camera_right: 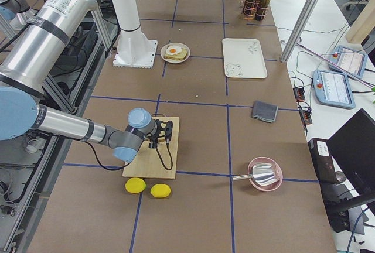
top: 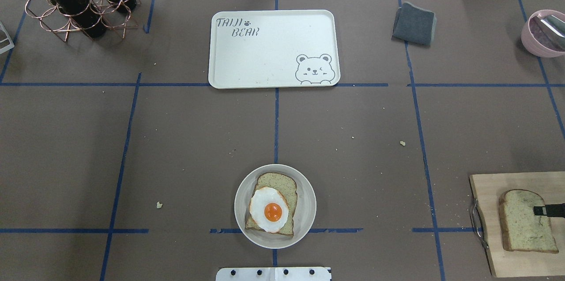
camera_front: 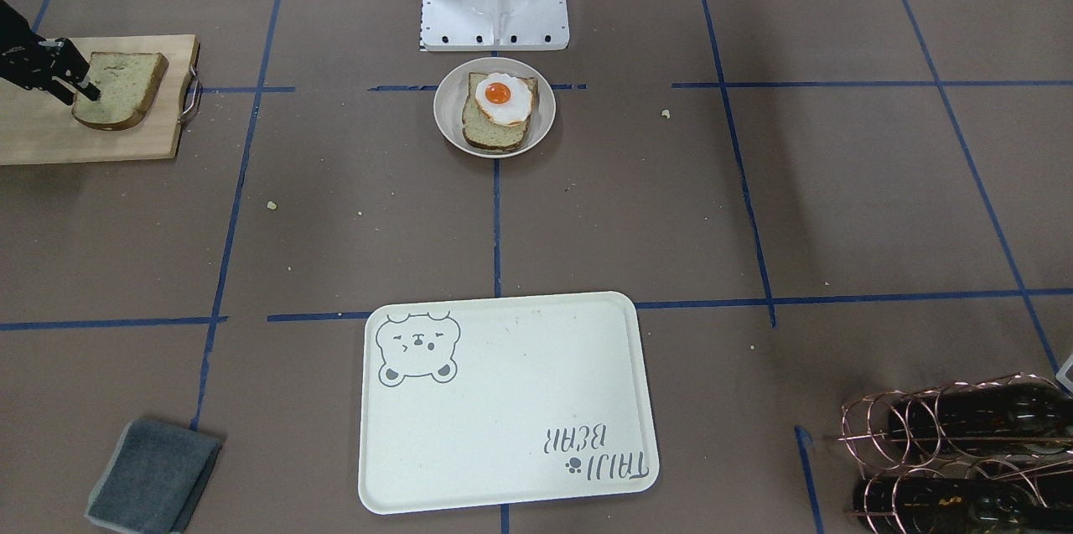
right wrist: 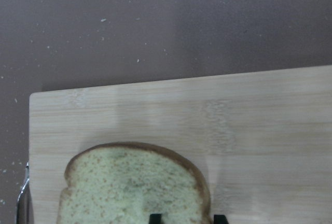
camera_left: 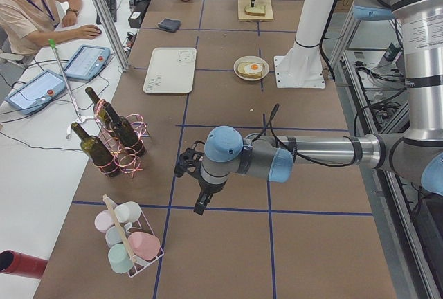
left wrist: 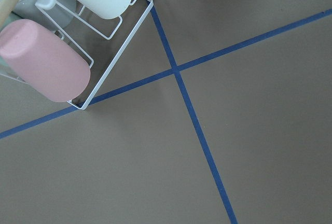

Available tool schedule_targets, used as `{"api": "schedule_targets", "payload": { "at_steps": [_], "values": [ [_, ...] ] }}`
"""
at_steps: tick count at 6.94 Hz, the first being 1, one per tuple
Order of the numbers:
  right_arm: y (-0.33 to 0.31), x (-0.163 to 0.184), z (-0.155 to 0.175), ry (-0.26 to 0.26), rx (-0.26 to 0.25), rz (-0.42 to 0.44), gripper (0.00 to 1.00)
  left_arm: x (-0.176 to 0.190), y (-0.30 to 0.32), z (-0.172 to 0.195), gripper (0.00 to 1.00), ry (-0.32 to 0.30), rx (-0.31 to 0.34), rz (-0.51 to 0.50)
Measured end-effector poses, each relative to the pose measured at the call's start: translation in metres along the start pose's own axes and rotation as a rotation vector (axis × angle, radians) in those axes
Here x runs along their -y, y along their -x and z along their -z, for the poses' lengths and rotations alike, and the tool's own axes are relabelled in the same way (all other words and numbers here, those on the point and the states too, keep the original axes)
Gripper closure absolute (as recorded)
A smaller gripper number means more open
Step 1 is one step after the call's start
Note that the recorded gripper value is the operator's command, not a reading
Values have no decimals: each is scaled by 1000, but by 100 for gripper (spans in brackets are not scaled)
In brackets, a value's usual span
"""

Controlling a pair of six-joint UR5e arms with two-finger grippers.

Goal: Make sandwich and place on tray
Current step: 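Grasp the bread slice with the right gripper and lift it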

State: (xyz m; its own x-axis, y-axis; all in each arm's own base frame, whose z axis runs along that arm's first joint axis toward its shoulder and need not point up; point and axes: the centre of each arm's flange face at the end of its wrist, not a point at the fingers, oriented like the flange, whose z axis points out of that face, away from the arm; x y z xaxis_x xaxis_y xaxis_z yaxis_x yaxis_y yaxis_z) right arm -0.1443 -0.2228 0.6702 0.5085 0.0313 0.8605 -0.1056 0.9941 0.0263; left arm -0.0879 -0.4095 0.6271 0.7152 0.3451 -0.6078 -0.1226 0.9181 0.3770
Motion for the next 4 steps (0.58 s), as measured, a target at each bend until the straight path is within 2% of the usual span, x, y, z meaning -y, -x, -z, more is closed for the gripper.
{"api": "schedule_targets", "payload": {
  "at_steps": [4],
  "values": [
    [3,-2,3,1,33,16,100,0,0,0,0,0,0,-1]
  ]
}}
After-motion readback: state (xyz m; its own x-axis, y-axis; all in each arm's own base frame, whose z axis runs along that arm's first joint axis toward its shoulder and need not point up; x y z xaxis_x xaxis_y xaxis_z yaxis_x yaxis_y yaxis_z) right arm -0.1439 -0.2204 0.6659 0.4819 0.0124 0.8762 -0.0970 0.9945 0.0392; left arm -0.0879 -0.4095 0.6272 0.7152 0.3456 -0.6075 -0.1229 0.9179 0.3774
